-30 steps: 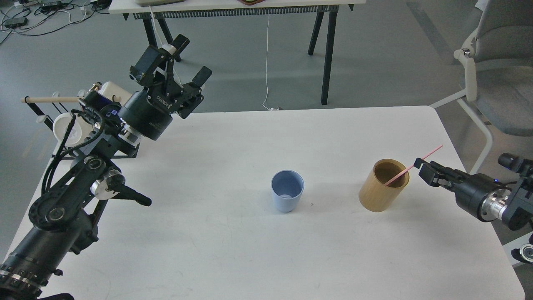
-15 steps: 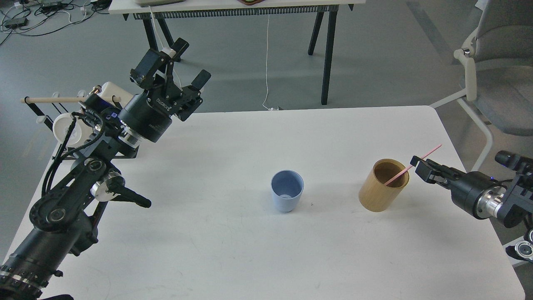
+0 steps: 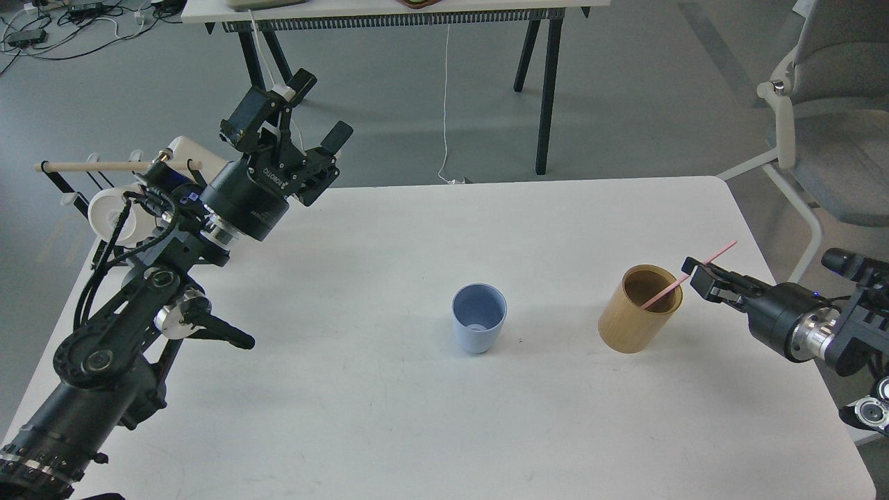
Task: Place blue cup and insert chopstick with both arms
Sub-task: 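Reach the right gripper to the pink stick in the tan holder and grasp it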
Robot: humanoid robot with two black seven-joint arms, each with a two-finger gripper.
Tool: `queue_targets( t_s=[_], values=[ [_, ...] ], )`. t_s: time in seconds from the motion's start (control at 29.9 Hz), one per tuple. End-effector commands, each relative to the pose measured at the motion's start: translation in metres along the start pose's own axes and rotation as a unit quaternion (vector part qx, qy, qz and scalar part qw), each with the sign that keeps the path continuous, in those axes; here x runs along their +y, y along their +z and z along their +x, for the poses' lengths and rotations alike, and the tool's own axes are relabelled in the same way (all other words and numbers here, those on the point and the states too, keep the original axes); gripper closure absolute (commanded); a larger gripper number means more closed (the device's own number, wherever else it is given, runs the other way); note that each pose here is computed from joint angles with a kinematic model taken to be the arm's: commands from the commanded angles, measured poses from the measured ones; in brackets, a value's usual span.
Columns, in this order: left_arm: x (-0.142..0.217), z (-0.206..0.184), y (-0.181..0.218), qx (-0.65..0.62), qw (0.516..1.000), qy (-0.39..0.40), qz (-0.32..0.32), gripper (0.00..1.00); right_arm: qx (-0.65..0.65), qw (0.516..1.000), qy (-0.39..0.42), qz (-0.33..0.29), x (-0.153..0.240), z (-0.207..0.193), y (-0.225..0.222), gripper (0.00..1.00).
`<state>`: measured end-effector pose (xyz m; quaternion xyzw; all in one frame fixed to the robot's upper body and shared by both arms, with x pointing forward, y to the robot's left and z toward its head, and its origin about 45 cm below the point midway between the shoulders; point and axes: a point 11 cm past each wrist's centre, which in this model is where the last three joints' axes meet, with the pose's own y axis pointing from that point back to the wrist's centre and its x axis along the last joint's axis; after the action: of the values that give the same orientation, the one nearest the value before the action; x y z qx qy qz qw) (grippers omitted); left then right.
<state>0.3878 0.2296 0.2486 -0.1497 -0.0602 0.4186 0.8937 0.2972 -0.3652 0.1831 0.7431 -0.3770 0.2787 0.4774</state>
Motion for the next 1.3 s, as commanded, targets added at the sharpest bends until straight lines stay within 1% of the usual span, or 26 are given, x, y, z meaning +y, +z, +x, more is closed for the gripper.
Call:
queue_targets(
  t_s=[0.0, 0.47, 0.84, 1.27],
  values=[
    [-0.001, -0.0017, -0.0008, 0.003, 1.0, 0.0, -0.001, 0.01, 0.001, 1.0, 0.002, 0.003, -0.0013, 0.0027, -0.0021, 0.69],
    [0.0011, -0.0025, -0.0031, 0.006, 1.0, 0.002, 0.0, 0.01, -0.014, 1.0, 0.001, 0.005, -0.0032, 0.0011, -0.0049, 0.76],
    [0.0015, -0.0027, -0.0041, 0.007, 1.0, 0.002, 0.001, 0.01, -0.014, 1.0, 0.004, 0.009, -0.0044, 0.004, -0.008, 0.87],
    [0.0021, -0.0025, -0.0061, 0.008, 1.0, 0.004, 0.004, 0.01, -0.015, 1.0, 0.003, 0.013, -0.0039, 0.0037, -0.0106, 0.93]
  ],
)
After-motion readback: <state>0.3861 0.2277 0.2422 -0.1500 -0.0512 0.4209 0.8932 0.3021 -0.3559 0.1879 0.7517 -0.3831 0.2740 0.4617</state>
